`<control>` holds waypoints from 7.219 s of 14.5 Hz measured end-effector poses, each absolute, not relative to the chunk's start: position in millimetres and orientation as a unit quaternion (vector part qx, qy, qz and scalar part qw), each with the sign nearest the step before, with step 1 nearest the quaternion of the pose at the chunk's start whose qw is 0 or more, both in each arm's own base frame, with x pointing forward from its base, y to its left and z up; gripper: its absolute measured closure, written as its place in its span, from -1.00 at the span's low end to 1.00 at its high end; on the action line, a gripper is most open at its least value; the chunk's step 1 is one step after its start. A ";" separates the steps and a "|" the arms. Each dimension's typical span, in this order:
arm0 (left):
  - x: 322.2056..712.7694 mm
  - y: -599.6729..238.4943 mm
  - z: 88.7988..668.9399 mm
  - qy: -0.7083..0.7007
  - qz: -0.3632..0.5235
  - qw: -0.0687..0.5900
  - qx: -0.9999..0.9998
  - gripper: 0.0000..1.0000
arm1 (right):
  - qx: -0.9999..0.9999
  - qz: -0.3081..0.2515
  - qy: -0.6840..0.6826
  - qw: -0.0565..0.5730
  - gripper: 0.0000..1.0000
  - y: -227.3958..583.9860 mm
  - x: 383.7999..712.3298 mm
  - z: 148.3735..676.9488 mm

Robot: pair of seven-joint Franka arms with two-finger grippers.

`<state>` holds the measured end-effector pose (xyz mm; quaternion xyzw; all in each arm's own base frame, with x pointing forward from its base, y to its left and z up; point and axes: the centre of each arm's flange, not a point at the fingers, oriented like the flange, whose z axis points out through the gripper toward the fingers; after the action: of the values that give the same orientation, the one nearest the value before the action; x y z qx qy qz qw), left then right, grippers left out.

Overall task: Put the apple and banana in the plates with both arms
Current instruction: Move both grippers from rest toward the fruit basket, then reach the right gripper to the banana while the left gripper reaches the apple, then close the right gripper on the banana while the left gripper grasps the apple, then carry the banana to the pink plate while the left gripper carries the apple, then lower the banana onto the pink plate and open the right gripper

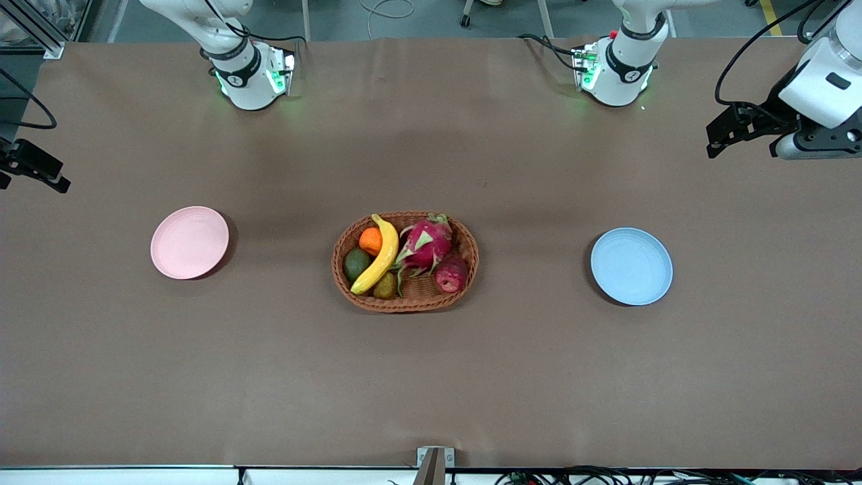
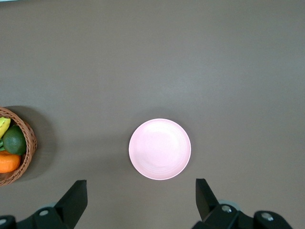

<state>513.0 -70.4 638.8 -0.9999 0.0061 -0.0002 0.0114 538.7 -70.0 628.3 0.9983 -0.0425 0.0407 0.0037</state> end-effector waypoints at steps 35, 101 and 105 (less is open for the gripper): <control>598.6 -436.6 309.8 -0.280 0.013 -0.091 -0.956 -1.00 | 0.986 -0.050 -0.159 0.001 -0.95 326.4 584.8 325.0; 541.2 -79.3 254.0 -0.262 -0.073 0.021 -0.962 -0.49 | 0.997 -0.071 -0.033 -0.017 0.26 -91.7 527.8 247.1; 542.9 -62.1 246.9 -0.261 -0.083 0.023 -0.962 -0.49 | 0.996 -0.076 -0.033 -0.017 0.26 -90.4 522.9 232.7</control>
<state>542.9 -62.1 246.9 -0.9616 -0.2606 -0.0827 0.0228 522.9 -90.4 232.7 0.9964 -0.0326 -0.0759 -0.0167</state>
